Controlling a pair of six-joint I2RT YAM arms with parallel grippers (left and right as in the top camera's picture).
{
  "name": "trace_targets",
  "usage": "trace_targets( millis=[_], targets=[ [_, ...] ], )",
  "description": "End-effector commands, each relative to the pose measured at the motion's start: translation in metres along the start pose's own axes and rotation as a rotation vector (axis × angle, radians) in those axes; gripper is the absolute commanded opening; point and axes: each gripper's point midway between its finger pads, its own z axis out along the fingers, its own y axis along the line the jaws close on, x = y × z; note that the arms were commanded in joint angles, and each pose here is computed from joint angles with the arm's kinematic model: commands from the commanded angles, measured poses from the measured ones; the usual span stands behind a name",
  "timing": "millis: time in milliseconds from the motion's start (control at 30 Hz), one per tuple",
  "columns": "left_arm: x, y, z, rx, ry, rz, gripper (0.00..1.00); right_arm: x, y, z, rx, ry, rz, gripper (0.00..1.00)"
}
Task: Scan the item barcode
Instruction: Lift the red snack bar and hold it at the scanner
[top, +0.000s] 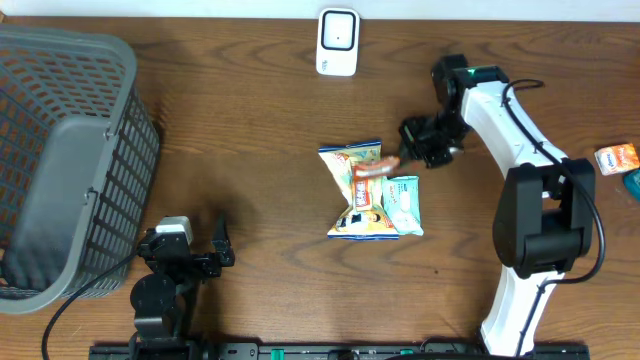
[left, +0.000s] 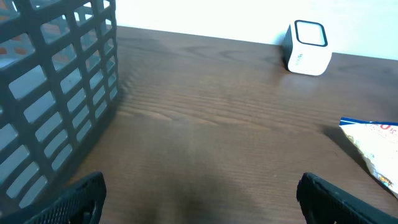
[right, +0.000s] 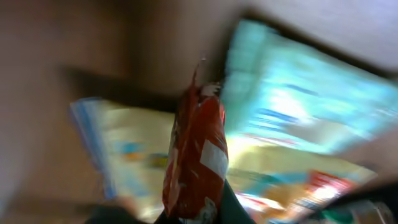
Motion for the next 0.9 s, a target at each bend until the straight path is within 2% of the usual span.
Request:
trace_targets(
  millis=[0,33,100,267,533,733,867],
  targets=[
    [0.013,0.000,0.002,0.006,0.039,0.014,0.98,0.005,0.036,-0.027,-0.176,-0.067,-0.125,0.01],
    [0.013,0.000,0.002,0.006,0.039,0.014,0.98,-0.002,0.062,-0.030,-0.261,-0.135,-0.195,0.01],
    [0.013,0.000,0.002,0.006,0.039,0.014,0.98,-0.003,0.080,-0.030,-0.316,-0.186,-0.266,0.01],
    [0.013,0.000,0.002,0.006,0.039,0.014,0.98,0.013,0.109,-0.034,-0.426,-0.197,-0.334,0.01],
    [0.013,0.000,0.002,0.006,0.039,0.014,0.98,0.018,0.155,-0.051,-0.593,-0.366,-0.437,0.01],
    [0.013,0.000,0.002,0.006,0.039,0.014,0.98,0.022,0.198,-0.081,-0.797,-0.509,-0.481,0.01],
    [0.013,0.000,0.002,0.006,0.039,0.014,0.98,0.014,0.209,-0.081,-0.844,-0.585,-0.429,0.01]
  ],
)
